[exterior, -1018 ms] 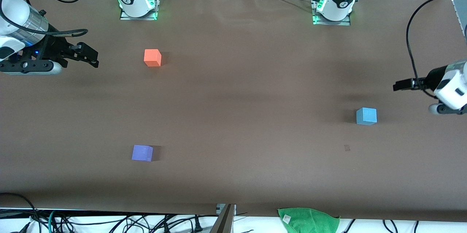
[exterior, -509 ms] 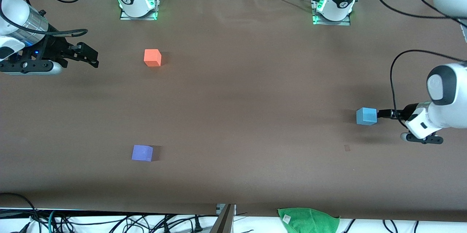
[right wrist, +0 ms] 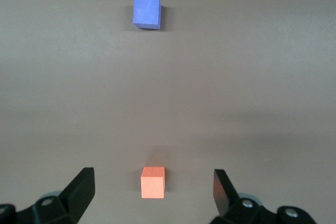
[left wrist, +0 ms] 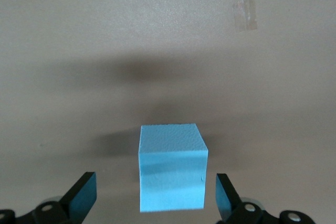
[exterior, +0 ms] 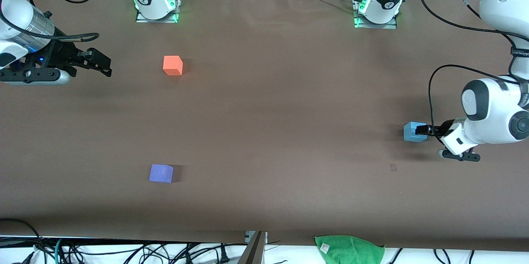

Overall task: Place blue block between orange and purple blocks
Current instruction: 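Reach the left gripper down over the light-blue block, then close the left gripper on the light-blue block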

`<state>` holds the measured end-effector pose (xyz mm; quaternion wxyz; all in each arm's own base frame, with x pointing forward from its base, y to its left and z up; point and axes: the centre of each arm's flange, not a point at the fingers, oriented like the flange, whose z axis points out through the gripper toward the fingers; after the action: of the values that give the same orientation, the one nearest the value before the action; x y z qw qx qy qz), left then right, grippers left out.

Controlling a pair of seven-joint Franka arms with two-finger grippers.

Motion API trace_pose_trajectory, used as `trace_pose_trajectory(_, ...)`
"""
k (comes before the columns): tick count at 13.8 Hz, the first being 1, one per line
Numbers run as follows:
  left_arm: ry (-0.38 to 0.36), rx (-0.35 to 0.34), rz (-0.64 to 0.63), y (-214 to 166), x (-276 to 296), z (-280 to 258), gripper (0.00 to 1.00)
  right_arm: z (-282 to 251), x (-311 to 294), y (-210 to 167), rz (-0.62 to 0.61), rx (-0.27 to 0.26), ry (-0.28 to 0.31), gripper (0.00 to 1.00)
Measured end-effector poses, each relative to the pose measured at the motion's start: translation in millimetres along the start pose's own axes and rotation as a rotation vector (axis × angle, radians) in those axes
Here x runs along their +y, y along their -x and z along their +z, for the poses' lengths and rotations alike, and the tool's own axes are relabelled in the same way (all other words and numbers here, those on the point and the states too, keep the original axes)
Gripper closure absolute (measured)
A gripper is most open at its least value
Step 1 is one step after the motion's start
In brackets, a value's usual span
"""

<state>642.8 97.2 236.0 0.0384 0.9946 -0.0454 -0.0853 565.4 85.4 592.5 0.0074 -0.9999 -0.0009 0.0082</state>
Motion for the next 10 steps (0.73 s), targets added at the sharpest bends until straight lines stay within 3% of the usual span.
trace_pose_trajectory(10,-0.011,0.04,0.003,13.5,5.4,31.7,0.0,0.0,2.4,-0.4,0.004,0.0,0.0,0.0)
